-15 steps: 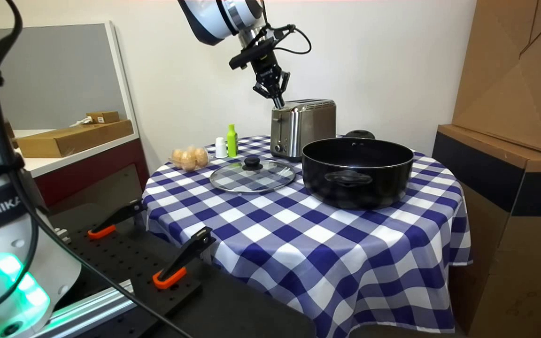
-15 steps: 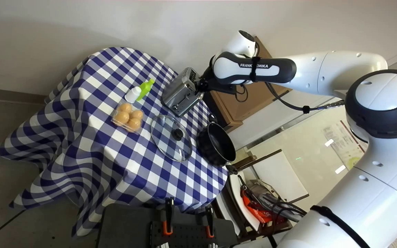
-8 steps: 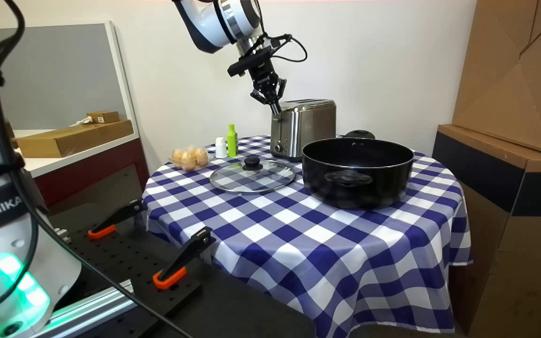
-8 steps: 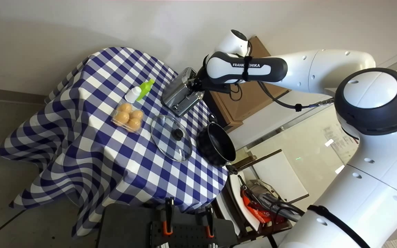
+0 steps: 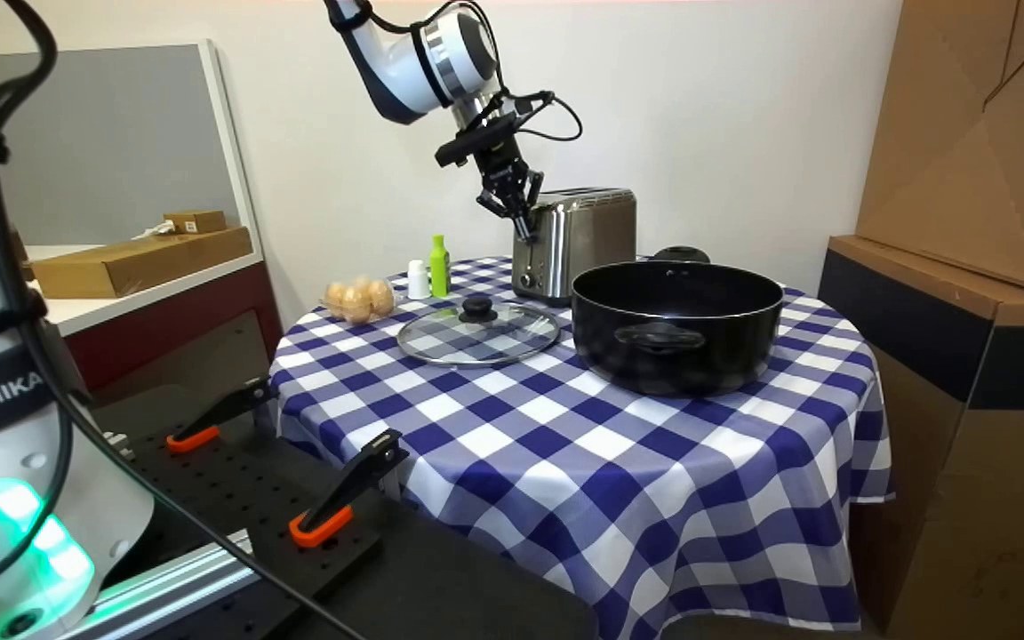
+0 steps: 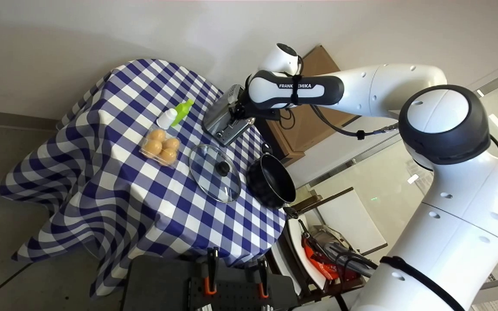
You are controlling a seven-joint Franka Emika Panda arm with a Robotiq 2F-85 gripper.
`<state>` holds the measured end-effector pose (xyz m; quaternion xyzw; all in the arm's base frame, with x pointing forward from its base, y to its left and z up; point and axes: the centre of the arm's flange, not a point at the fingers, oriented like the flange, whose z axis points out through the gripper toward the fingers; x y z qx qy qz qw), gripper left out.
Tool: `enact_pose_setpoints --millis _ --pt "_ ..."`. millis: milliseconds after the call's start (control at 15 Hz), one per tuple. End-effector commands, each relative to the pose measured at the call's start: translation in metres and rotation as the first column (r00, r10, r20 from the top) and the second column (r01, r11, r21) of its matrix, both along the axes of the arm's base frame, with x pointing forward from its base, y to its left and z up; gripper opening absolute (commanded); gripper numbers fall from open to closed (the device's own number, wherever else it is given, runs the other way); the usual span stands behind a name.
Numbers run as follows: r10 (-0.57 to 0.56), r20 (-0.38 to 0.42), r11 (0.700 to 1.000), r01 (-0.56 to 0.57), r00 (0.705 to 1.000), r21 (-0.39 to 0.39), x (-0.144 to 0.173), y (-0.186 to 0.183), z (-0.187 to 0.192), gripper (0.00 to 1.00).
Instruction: Push down the toaster lever
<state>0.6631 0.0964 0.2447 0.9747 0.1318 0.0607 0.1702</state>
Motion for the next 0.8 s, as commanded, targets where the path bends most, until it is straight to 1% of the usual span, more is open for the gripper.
enact_pose_setpoints --millis 0,267,533,733 --pt "0.007 -0.023 1.000 -0.007 1.000 -0.017 0.013 0.006 -0.038 0.00" --pt "0.014 -0.068 0.999 -0.016 0.998 -0.030 0.006 0.009 -0.079 0.00" --pt "0.006 -0.071 0.999 -0.009 0.997 -0.044 0.008 0.003 -0.085 0.00" --pt "-0.004 -0.059 0.999 0.002 0.998 -0.037 0.005 0.000 -0.073 0.00"
